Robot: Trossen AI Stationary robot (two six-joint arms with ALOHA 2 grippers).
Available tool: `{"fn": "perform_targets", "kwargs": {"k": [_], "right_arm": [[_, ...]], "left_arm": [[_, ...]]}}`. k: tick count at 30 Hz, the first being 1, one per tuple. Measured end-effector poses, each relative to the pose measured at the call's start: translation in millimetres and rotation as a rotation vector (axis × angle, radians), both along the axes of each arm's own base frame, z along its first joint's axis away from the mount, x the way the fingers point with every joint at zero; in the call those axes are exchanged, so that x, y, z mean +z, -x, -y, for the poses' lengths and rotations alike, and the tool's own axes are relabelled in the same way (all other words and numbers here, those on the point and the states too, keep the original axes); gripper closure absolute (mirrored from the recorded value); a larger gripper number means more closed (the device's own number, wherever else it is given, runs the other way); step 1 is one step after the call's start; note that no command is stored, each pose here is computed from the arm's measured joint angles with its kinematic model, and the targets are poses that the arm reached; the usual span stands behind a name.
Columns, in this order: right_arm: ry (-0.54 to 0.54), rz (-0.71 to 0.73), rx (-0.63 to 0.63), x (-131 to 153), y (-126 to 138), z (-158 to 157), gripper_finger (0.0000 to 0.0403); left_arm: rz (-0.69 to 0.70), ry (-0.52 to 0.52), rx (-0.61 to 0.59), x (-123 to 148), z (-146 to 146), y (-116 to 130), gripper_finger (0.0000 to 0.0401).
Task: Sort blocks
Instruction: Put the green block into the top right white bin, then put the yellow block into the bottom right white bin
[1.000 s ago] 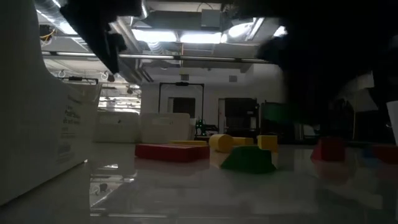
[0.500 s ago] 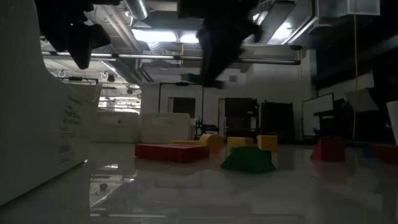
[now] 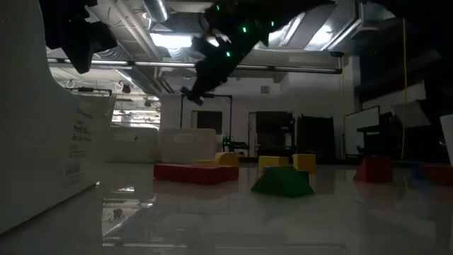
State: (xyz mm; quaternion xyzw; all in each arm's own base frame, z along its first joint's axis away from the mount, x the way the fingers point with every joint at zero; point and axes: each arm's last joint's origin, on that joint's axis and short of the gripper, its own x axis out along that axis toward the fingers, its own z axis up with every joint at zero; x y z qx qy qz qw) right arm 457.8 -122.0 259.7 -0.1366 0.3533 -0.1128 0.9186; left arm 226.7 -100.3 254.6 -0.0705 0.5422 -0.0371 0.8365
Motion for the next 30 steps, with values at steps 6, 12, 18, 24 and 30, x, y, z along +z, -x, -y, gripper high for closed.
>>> {"fn": "perform_targets", "kwargs": {"k": [6,12,18,24,30], "right_arm": [[-0.106,0.052,-0.045,-17,1,41,0.0258],[-0.151,0.019,-0.044,-41,-3,48,0.0258],[-0.153,0.003,-0.042,-56,-8,49,0.0257],[-0.128,0.002,-0.070,-57,-8,51,0.0213],[-0.068,0.002,-0.147,-55,-8,53,0.0152]], "left_arm": [[0.059,0.047,-0.007,2,12,-1,0.0193],[0.100,0.090,-0.023,2,26,-2,0.0193],[0.128,0.106,-0.043,-1,40,-4,0.0193],[0.094,0.113,-0.045,-14,54,-6,0.0193],[0.034,0.136,-0.011,-25,71,-1,0.0193]]}}
